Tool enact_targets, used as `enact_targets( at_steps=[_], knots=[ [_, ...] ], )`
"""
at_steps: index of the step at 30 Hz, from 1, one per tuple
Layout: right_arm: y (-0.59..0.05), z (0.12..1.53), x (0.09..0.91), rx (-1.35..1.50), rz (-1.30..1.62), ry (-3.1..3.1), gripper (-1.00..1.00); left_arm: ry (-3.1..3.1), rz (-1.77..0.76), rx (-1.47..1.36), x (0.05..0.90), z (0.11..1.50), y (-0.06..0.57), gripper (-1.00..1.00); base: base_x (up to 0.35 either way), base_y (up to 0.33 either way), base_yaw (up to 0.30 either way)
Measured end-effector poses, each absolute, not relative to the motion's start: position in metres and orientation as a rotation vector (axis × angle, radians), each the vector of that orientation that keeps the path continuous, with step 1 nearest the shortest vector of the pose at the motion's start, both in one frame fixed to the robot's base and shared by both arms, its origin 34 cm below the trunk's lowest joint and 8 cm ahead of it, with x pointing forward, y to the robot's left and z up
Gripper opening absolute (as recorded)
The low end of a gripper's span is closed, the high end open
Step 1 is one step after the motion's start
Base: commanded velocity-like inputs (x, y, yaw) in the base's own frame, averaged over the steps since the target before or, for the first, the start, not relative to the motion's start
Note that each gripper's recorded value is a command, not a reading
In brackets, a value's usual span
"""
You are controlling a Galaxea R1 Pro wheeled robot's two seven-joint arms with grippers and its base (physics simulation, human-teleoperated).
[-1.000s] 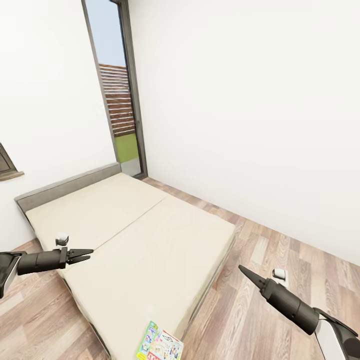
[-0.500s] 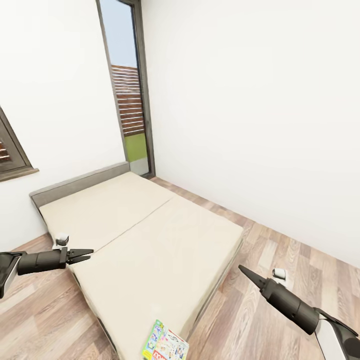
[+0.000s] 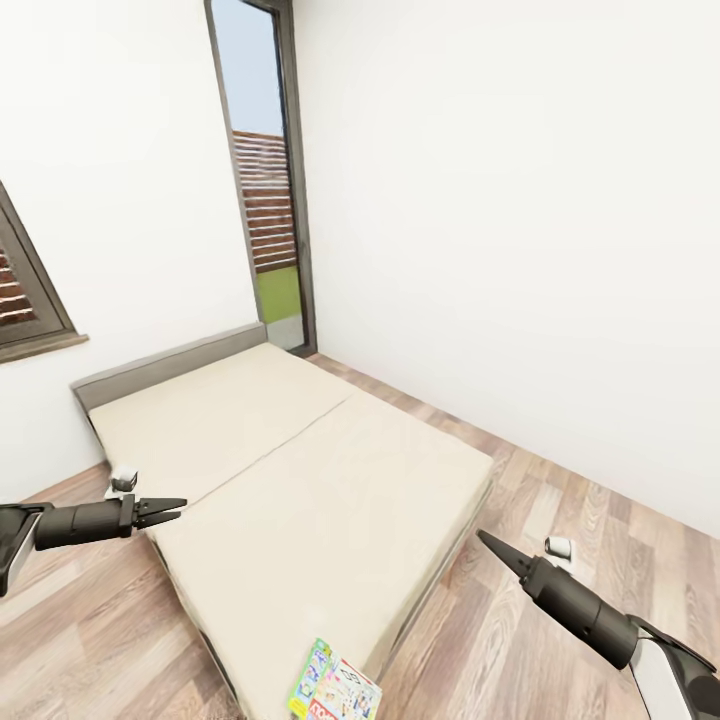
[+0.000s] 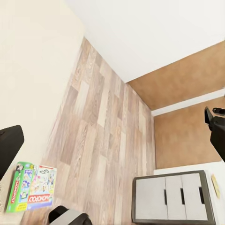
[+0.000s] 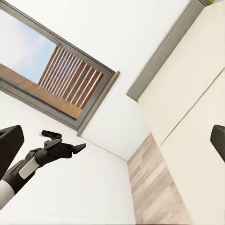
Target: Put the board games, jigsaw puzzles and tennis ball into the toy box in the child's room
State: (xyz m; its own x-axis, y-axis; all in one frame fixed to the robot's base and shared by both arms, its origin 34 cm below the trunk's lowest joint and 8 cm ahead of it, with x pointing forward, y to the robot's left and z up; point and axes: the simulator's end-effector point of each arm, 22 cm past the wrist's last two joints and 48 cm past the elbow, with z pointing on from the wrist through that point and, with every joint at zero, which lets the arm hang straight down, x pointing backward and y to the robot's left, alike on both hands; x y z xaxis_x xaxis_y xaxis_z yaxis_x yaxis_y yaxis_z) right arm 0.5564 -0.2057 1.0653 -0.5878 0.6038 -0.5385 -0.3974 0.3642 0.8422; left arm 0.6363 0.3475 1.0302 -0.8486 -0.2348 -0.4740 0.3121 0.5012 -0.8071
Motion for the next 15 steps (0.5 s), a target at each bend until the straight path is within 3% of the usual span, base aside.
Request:
enact_targets(
  at_steps=[6,15],
  knots=[
    [-0.2058,1.0658,0.5563,0.183,1.383,1.717,1.00,2.209,-1.341,0.064,0.6363,1.0312,0.3478,1.00,0.000,-0.087,0.169],
    [-0.2058,1.0660,0.5563,0.183,1.383,1.716,1.00,2.208,-1.342,0.064,0.6364,1.0314,0.3472,1.00,0.000,-0.097,0.027]
  ],
)
